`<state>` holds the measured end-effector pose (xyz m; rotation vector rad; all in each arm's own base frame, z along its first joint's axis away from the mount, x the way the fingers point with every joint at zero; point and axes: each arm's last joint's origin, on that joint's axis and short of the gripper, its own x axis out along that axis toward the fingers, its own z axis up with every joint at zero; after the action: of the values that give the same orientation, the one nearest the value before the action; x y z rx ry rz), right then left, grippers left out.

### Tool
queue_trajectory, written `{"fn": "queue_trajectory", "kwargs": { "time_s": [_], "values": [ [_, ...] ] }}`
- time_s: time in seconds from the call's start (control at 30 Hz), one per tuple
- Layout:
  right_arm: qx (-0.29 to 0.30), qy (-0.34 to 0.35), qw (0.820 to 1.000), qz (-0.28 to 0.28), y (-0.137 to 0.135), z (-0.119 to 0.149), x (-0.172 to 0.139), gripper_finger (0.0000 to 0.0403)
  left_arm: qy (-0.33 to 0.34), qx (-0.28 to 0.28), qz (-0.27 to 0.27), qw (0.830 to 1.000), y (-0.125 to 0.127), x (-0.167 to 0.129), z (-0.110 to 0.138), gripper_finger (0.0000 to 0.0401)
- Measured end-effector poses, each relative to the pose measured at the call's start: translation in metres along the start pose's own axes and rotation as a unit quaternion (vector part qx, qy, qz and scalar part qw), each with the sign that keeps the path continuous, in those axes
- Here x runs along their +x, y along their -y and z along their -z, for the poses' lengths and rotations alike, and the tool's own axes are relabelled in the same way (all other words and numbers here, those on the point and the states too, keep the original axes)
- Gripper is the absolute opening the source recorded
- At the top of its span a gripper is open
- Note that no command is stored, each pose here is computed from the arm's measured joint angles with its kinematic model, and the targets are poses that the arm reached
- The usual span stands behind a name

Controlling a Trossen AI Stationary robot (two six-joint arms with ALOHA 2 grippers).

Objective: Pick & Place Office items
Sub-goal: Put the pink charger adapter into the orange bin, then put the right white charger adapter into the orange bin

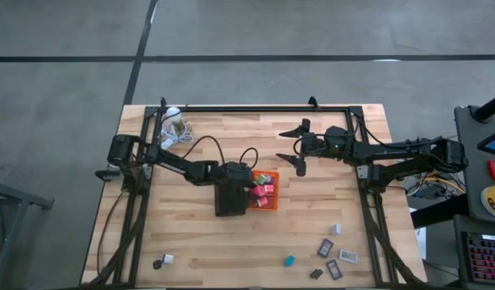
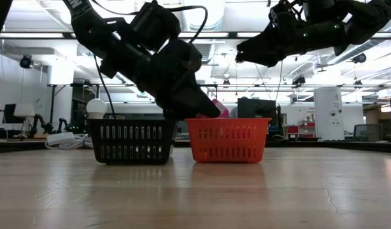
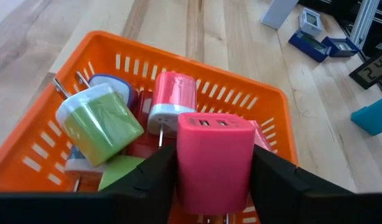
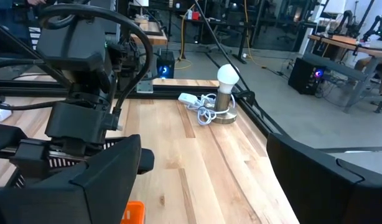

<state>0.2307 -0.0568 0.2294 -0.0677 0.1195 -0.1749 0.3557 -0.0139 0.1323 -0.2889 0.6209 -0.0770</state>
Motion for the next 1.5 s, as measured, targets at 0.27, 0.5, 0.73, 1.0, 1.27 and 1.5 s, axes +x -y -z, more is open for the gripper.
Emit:
{"fn": "queue_trajectory", "kwargs": {
  "time_s": [0.27, 0.5, 0.73, 1.0, 1.27, 1.5],
  "values": [
    [0.0, 0.0, 1.0, 0.0, 0.0, 0.0, 0.0, 0.0349, 0.002, 0.0, 0.001, 1.0, 0.0, 0.0, -0.001, 0.0254],
    [0.0, 0.0, 1.0, 0.0, 0.0, 0.0, 0.0, 0.0344, 0.005, 0.001, 0.001, 1.0, 0.0, 0.0, -0.001, 0.0274],
    [0.0, -0.001, 1.0, 0.0, 0.0, 0.0, 0.0, 0.0343, 0.046, 0.041, 0.029, 0.998, 0.022, -0.018, -0.019, 0.0275],
    [0.0, -0.001, 1.0, 0.0, 0.0, 0.0, 0.0, 0.0348, 0.075, 0.041, 0.002, 0.996, 0.074, -0.06, -0.029, 0.0273],
    [0.0, -0.001, 1.0, -0.001, 0.0, 0.0, 0.0, 0.0341, 0.09, 0.072, -0.114, 0.987, 0.157, -0.108, -0.017, 0.0273],
    [0.0, -0.001, 1.0, -0.001, 0.0, 0.0, 0.0, 0.0349, 0.048, -0.038, -0.187, 0.98, 0.186, -0.132, 0.017, 0.0273]
  ]
}}
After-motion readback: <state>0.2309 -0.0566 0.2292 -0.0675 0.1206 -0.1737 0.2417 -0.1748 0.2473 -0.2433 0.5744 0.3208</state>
